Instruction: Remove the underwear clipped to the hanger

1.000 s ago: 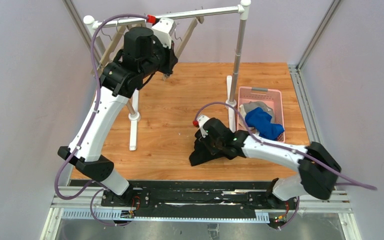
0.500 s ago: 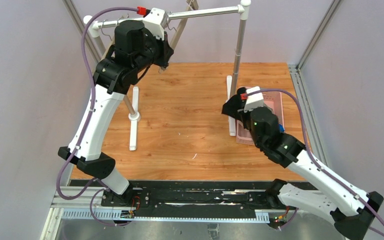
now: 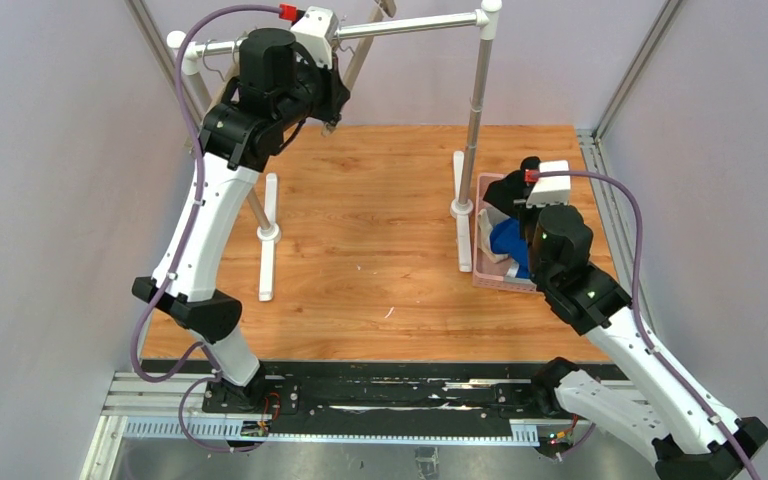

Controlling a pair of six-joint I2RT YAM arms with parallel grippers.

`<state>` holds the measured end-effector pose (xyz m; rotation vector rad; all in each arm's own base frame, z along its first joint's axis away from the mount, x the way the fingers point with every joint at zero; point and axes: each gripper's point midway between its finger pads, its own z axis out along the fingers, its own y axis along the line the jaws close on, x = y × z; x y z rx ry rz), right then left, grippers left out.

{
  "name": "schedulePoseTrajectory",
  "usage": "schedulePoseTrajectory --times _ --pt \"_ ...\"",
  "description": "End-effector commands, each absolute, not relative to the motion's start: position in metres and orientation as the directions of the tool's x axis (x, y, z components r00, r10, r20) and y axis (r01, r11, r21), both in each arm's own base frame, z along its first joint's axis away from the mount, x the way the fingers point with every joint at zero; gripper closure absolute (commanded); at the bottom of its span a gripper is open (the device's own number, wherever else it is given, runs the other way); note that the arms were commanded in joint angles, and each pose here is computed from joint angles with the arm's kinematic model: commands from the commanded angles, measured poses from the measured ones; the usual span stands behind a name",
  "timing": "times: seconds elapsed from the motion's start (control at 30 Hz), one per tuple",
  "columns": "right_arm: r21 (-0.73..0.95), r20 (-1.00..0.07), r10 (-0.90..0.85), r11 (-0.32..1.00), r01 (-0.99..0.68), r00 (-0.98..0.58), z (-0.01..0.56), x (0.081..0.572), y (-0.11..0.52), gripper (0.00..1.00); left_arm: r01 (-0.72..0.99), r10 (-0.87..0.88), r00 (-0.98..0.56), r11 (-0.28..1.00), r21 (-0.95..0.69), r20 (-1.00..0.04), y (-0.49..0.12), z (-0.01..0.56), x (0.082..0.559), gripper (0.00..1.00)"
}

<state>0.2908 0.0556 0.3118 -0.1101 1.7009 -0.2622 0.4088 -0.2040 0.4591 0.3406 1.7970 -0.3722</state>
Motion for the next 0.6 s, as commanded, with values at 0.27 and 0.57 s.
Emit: schedulePoseTrajectory --times 0.27,0.57 --pt "-0.179 -0.975 -0.150 0.968 0.176 -0.166 0.298 0.311 0.024 1.00 0.423 -0.002 -0.168 0.903 -0.074 -0.986 -0.198 0.478 0.404 0.64" --pt "-0.170 -0.967 -0.130 0.969 0.179 -0.217 0.274 0.330 0.018 0.99 0.434 -0.031 -0.111 0.898 -0.076 -0.993 -0.182 0.489 0.368 0.58"
